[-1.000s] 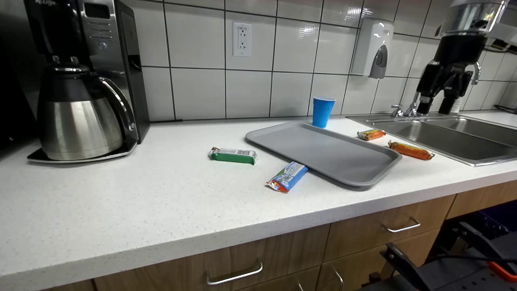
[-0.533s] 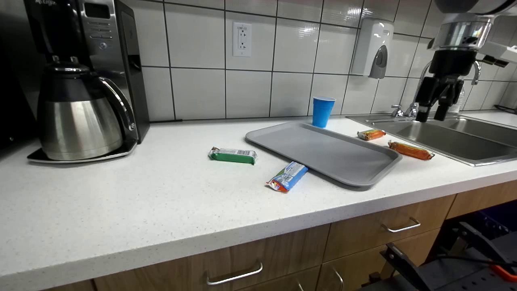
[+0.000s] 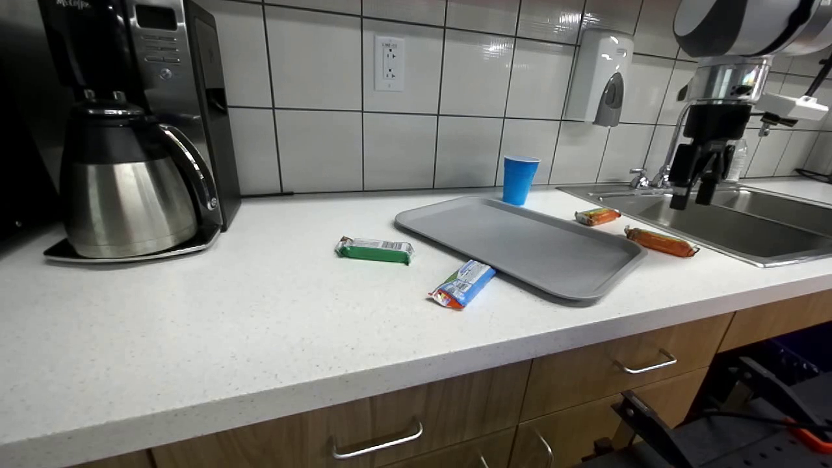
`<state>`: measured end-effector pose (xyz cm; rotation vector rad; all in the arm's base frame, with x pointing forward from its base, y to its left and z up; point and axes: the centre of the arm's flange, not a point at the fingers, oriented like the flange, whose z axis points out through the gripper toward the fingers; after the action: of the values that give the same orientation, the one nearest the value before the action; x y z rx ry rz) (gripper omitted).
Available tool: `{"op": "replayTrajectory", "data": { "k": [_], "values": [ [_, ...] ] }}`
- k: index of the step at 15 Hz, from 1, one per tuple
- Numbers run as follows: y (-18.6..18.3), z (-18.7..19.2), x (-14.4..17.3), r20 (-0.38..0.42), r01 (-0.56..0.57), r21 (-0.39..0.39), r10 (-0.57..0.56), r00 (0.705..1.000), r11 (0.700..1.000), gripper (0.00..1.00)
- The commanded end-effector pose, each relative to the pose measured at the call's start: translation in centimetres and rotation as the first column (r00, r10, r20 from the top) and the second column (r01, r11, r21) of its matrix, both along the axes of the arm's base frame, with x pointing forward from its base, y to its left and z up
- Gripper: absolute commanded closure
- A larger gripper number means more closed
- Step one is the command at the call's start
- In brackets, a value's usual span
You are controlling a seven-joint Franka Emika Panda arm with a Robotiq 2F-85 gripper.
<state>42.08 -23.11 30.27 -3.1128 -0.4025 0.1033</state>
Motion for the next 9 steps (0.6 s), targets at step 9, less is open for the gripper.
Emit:
{"op": "replayTrajectory", "data": {
  "k": [9],
  "values": [
    [-4.3, -4.3, 4.2, -0.034, -0.098, -0.045, 0.096, 0.995, 0.994, 0.00]
  ]
}}
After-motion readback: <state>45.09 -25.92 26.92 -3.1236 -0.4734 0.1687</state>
